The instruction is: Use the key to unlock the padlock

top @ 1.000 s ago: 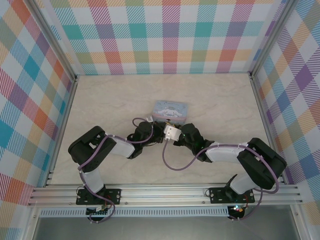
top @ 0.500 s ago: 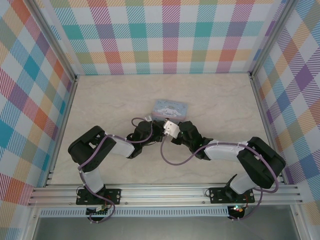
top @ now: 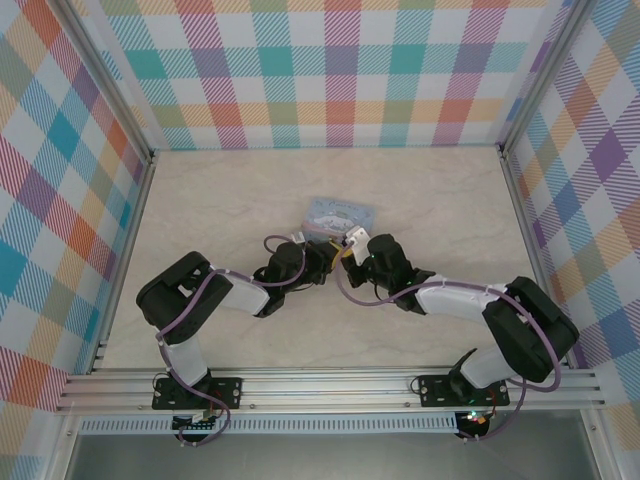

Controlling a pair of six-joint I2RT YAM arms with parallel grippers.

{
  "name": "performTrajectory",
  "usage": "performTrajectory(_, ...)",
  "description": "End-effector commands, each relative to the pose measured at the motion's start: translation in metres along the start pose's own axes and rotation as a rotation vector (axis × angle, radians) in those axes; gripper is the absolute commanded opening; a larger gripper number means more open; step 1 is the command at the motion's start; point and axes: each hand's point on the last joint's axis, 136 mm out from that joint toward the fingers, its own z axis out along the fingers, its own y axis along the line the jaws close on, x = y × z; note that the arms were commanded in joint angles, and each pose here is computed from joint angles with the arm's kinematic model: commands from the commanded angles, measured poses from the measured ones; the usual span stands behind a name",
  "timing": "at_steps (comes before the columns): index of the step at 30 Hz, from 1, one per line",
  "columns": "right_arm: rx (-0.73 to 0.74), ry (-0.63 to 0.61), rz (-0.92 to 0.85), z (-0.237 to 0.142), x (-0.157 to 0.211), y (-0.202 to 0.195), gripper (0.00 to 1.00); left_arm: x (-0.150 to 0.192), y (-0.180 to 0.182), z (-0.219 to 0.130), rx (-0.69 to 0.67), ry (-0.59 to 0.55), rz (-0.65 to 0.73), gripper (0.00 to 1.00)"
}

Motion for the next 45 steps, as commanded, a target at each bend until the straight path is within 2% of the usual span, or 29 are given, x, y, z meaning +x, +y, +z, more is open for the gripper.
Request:
performTrajectory(1,-0.065,-0.015,0.080,-0.007,-0.003,0.011,0.00,0.005,-0.014,0.003,0.054,0.012,0.017,0.00)
performTrajectory(6,-0.080,-0.029,0.087,-0.029,-0.003,0.007,0.39,0.002,0.006,0.000,-0.007,-0.004,0.051,0.00)
performTrajectory(10,-0.126,-0.048,0.195,-0.054,-0.008,0.000,0.58,0.004,0.028,-0.003,-0.065,0.007,0.054,0.00)
performTrajectory(14,-0.099,0.002,0.384,-0.068,-0.004,-0.022,0.65,0.011,0.039,0.000,-0.085,0.032,0.051,0.00)
performTrajectory(16,-0.069,0.048,0.465,-0.071,0.002,-0.033,0.68,0.013,0.045,0.001,-0.098,0.038,0.055,0.10)
performTrajectory(20,-0.004,0.079,0.568,-0.072,0.011,-0.050,0.84,0.011,0.055,-0.002,-0.122,0.032,0.075,0.33)
performTrajectory(24,0.017,0.070,0.660,-0.070,0.014,-0.064,0.97,0.007,0.059,-0.013,-0.143,0.014,0.104,0.48)
performTrajectory(26,-0.013,0.082,0.697,-0.065,0.013,-0.066,1.00,0.002,0.060,-0.022,-0.174,-0.004,0.135,0.53)
performTrajectory(31,-0.084,0.118,0.755,-0.043,0.009,-0.068,1.00,-0.023,0.056,-0.060,-0.298,-0.086,0.266,0.74)
performTrajectory(38,-0.125,0.132,0.770,-0.011,-0.002,-0.076,1.00,-0.094,0.020,-0.106,-0.394,-0.210,0.423,0.99)
performTrajectory(41,-0.137,0.153,0.776,0.002,-0.005,-0.078,1.00,-0.120,0.007,-0.102,-0.382,-0.206,0.436,1.00)
performTrajectory(45,-0.158,0.145,0.762,0.014,-0.014,-0.082,1.00,-0.138,-0.006,-0.077,-0.342,-0.162,0.460,1.00)
